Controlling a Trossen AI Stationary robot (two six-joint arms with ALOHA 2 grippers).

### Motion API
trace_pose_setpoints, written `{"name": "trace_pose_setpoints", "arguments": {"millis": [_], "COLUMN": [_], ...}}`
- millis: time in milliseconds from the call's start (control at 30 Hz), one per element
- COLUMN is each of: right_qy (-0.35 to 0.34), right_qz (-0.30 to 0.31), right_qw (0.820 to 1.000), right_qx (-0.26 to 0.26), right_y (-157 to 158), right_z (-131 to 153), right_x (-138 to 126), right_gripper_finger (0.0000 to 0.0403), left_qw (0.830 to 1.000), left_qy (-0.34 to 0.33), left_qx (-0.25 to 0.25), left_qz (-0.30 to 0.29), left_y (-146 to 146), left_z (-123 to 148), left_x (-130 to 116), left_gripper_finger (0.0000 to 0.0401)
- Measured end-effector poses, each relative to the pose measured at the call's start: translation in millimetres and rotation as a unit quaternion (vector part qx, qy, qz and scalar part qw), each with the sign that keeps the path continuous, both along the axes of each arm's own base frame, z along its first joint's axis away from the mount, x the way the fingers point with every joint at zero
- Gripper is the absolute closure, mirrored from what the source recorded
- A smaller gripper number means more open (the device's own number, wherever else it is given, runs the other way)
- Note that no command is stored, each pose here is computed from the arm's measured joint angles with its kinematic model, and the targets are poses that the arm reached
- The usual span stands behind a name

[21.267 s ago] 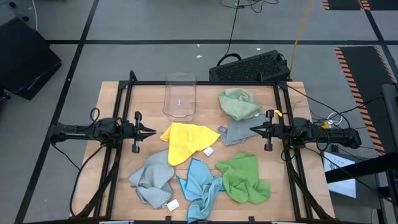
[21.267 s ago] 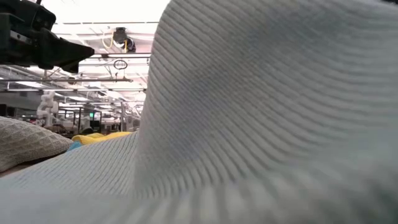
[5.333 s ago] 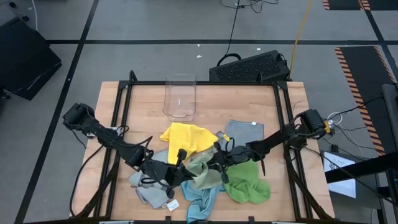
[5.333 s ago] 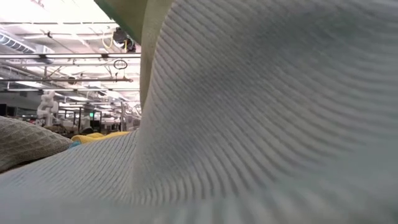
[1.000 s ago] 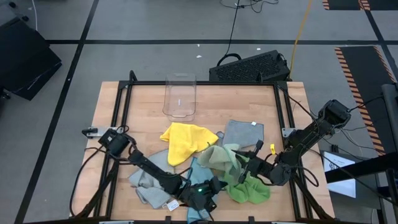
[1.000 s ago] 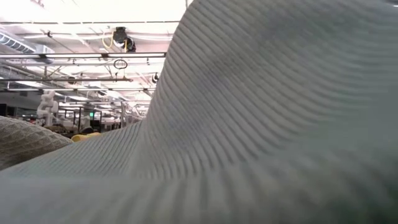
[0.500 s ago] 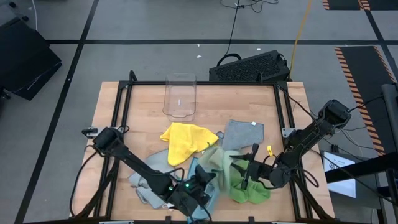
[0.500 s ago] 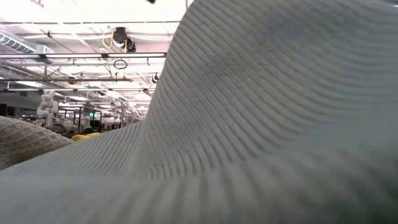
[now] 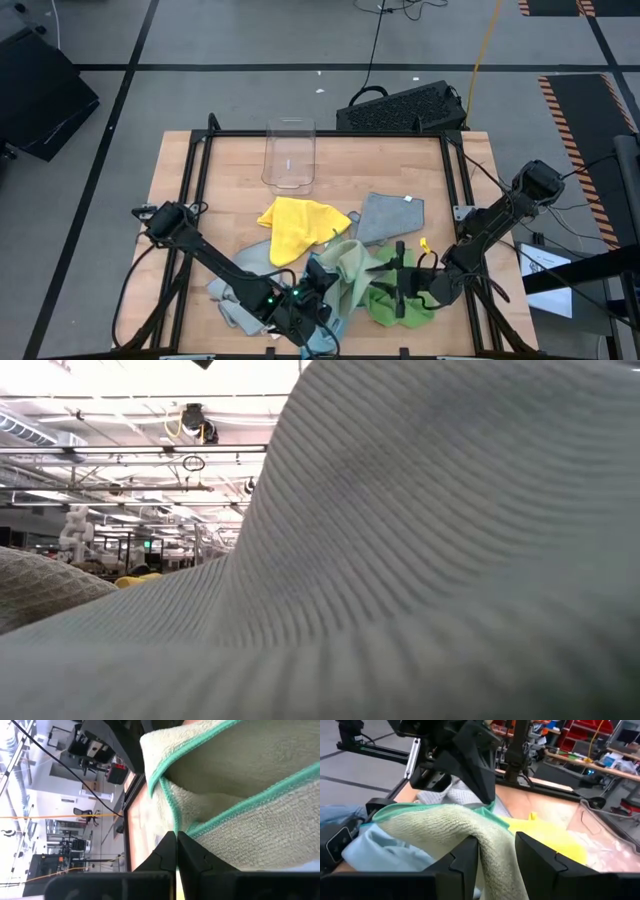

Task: Fold microfiber towels
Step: Fold the light green microfiber cloth

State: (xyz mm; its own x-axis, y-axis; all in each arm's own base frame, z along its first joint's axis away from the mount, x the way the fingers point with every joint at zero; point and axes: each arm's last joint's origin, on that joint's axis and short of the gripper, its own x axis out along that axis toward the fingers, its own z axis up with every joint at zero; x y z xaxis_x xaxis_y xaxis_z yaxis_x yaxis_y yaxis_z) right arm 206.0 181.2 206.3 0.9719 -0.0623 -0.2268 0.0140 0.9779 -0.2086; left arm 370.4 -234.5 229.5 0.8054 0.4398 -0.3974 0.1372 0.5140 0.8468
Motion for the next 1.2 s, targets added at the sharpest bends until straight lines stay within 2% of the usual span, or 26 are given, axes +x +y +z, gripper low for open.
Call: {"name": "trace_pose_setpoints", "arguments": {"millis": [167,333,500,633,767,867,1200], "right_qy": [0.019,0.004,-0.006,-0.012,-0.005,0.001,0.004], "right_qz": [-0.006,-0.026,-0.059,-0.06,-0.047,-0.044,-0.056], "right_qw": [1.0,0.999,0.997,0.995,0.992,0.991,0.992], "right_qx": [0.003,0.023,0.048,0.074,0.114,0.126,0.112], "right_y": [-4.2,-4.5,-4.5,-3.3,-3.3,-4.2,-9.0], "right_z": [0.3,4.1,3.9,4.8,4.2,3.2,2.1], "right_x": [-4.2,-5.9,-7.8,-8.3,-6.9,-5.9,-2.7], "right_gripper_finger": [0.0279,0.0268,0.0221,0.0176,0.0151,0.0145,0.0146], "left_qw": [1.0,0.999,0.998,0.999,0.999,1.0,1.0], "left_qy": [0.018,0.028,0.03,0.031,0.026,0.022,0.011], "left_qx": [-0.002,-0.016,-0.029,-0.028,-0.018,-0.016,-0.021], "left_qz": [0.012,0.036,0.045,0.028,0.014,0.009,0.005], "left_y": [2.4,6.9,3.6,-7.6,-17.6,-21.9,-23.4], "left_z": [-4.4,-8.8,-11.0,-10.9,-9.9,-9.5,-7.5], "left_x": [-4.0,-7.6,-13.5,-20.9,-27.1,-29.9,-27.7], "left_gripper_finger": [0.0397,0.0393,0.0395,0.0397,0.0393,0.0395,0.0397]}}
